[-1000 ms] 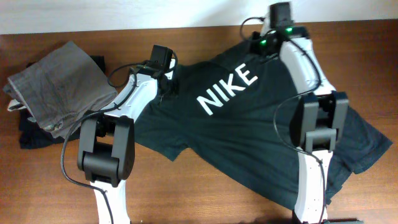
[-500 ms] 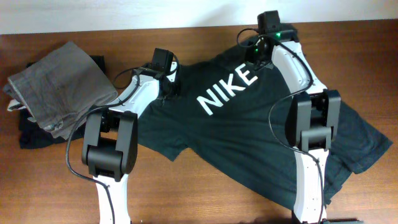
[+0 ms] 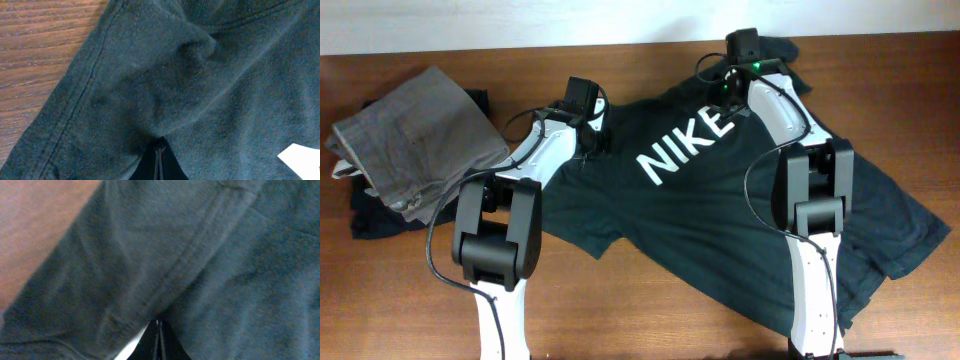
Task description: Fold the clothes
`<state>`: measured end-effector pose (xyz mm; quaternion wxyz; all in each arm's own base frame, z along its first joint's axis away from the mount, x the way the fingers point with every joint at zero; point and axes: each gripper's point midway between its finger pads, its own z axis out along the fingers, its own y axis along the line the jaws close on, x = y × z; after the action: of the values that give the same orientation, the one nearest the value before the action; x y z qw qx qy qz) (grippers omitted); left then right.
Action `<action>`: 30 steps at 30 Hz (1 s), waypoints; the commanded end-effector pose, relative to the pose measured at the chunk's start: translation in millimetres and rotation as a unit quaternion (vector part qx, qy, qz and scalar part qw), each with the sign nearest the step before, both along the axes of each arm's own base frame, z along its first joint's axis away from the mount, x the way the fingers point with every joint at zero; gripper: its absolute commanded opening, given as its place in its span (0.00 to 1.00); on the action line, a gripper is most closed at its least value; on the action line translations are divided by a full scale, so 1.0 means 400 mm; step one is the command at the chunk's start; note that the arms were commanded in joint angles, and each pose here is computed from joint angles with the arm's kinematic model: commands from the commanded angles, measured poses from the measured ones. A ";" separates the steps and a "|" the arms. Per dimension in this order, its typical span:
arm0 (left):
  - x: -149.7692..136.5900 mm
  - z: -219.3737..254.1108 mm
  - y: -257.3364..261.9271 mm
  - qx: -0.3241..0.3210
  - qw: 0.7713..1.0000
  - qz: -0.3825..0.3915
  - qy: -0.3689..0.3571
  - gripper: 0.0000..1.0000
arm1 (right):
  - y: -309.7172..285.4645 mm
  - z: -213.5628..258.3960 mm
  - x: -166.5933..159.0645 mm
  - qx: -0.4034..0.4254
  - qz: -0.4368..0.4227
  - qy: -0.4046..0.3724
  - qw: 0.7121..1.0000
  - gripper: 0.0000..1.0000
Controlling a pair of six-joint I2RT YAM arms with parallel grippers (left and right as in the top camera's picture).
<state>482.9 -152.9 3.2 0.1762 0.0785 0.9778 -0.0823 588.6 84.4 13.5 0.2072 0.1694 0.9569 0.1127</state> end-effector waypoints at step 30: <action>-0.040 -0.092 -0.004 0.005 0.999 -0.009 0.044 0.00 | 0.082 0.090 0.001 0.111 -0.052 0.003 0.992 0.38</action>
<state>482.8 -153.2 2.9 0.1751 0.0791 0.9779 -0.0830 584.8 117.7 19.7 0.1789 0.2168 0.9418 0.1846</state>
